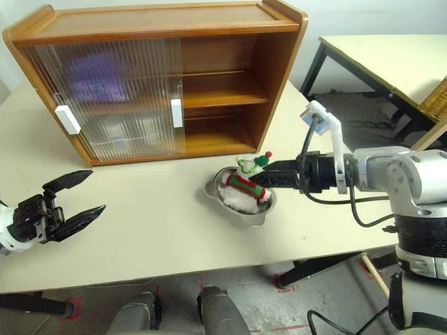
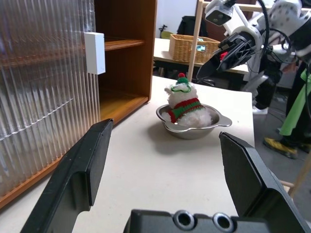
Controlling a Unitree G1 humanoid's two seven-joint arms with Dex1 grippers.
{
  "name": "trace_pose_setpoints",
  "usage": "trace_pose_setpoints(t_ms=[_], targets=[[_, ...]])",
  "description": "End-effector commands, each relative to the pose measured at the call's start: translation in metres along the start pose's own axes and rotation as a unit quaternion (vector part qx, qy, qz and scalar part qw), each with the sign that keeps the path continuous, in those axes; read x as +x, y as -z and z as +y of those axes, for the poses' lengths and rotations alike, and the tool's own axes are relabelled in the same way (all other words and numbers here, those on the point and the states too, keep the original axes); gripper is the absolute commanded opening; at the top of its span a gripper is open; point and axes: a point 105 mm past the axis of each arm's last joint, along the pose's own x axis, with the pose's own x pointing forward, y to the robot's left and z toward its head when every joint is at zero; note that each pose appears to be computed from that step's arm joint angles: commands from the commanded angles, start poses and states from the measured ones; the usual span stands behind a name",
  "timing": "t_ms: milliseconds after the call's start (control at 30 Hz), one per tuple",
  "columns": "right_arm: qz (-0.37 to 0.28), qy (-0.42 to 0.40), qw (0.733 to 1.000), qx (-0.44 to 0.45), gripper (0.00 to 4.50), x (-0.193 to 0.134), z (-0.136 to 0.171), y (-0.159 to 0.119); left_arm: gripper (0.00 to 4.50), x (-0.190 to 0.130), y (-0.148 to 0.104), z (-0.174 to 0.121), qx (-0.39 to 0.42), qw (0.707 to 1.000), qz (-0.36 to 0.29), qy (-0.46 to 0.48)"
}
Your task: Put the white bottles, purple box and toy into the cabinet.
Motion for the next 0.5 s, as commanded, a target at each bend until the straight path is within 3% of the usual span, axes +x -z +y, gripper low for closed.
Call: trace_pose_setpoints(t_ms=[33,200,300,500], targets=[[0.058,0.047,0.997,0.000,4.47,0.003,0.008,0.006,4.50,-0.005,0.000,0.005,0.004,1.000,0.006,-0.004],[0.084,0.090,0.992,-0.009,4.47,0.002,0.006,0.012,4.50,-0.009,0.001,0.007,0.007,1.000,0.006,-0.010],[0.049,0.110,0.993,0.001,4.47,0.017,0.001,0.004,4.50,-0.009,0.005,0.007,0.004,1.000,0.004,-0.014],[0.045,0.134,0.990,0.026,4.47,0.028,-0.001,0.015,4.50,-0.006,0.008,0.008,0.002,1.000,-0.002,-0.012]])
